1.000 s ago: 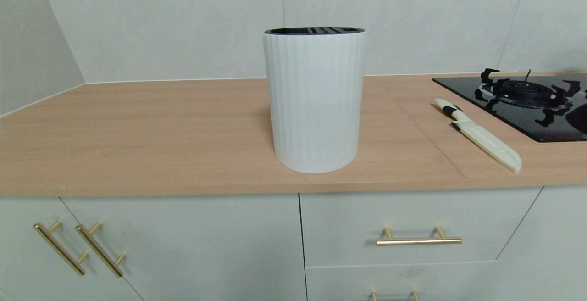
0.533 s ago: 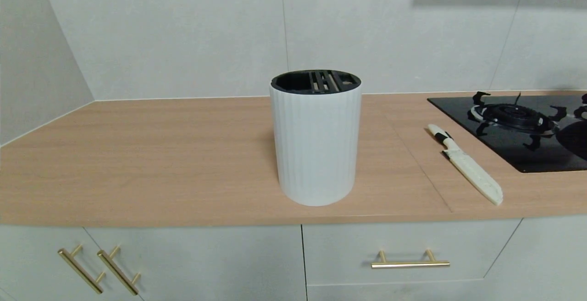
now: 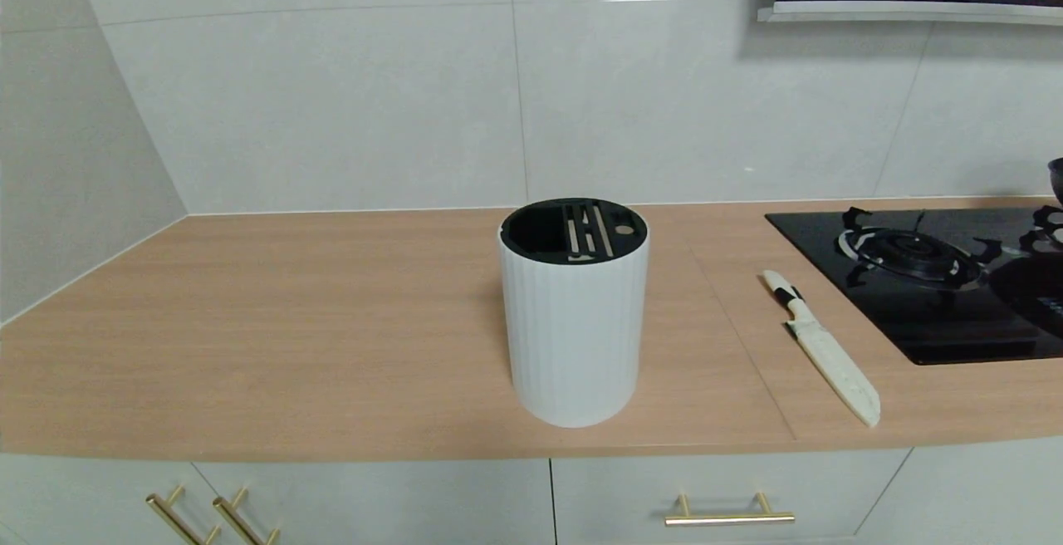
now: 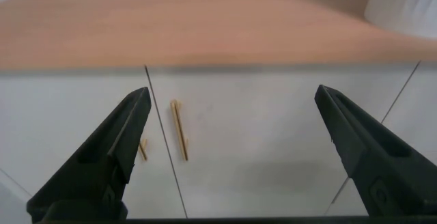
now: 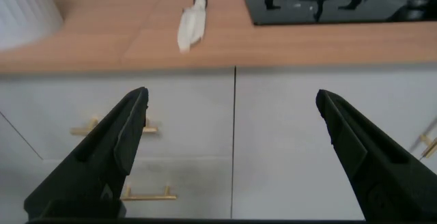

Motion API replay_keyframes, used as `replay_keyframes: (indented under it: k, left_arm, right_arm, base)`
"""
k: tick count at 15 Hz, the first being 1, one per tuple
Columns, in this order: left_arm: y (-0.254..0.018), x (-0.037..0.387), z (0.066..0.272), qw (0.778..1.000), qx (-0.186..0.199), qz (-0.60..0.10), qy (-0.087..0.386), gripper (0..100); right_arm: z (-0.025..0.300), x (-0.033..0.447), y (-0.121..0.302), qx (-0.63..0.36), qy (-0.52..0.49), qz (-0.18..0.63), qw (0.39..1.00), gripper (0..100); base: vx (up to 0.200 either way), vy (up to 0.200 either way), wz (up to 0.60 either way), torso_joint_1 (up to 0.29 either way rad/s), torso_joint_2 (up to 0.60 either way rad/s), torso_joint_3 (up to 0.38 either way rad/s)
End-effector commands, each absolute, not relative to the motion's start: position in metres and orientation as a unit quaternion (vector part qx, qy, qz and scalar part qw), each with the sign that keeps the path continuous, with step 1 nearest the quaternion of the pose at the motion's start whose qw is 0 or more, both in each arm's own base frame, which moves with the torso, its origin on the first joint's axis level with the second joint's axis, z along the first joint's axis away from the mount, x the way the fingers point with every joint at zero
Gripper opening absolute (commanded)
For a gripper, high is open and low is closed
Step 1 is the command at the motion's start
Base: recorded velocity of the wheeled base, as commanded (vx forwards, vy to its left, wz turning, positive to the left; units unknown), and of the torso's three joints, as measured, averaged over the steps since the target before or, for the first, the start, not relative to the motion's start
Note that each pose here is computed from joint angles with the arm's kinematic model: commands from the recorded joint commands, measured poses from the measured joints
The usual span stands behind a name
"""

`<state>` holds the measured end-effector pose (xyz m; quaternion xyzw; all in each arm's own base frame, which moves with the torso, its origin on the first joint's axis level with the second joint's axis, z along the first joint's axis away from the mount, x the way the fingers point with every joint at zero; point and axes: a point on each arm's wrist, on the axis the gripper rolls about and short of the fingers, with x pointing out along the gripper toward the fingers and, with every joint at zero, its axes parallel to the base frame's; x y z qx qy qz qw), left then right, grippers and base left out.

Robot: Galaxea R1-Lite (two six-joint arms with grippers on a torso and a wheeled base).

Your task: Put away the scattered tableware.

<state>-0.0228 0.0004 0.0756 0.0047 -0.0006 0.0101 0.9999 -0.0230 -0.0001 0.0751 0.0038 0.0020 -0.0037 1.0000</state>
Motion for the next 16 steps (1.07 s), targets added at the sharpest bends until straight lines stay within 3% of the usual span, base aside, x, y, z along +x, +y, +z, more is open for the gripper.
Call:
replay_keyframes:
  k: [1, 16]
  left_arm:
    - [0.0004, -0.0228, 0.0756, 1.000, 0.005, 0.011, -0.001, 100]
    - [0.0004, -0.0228, 0.0756, 1.000, 0.005, 0.011, -0.001, 100]
  right_arm:
    - [0.0753, -0.0229, -0.0001, 0.004, 0.002, -0.004, 1.000, 100]
    - [0.0749, -0.0228, -0.0001, 0.004, 0.003, -0.004, 1.000, 100]
  base:
    - [0.000, 0.000, 0.00, 0.246, -0.52, -0.281]
    - [0.000, 0.000, 0.00, 0.250, -0.53, -0.283]
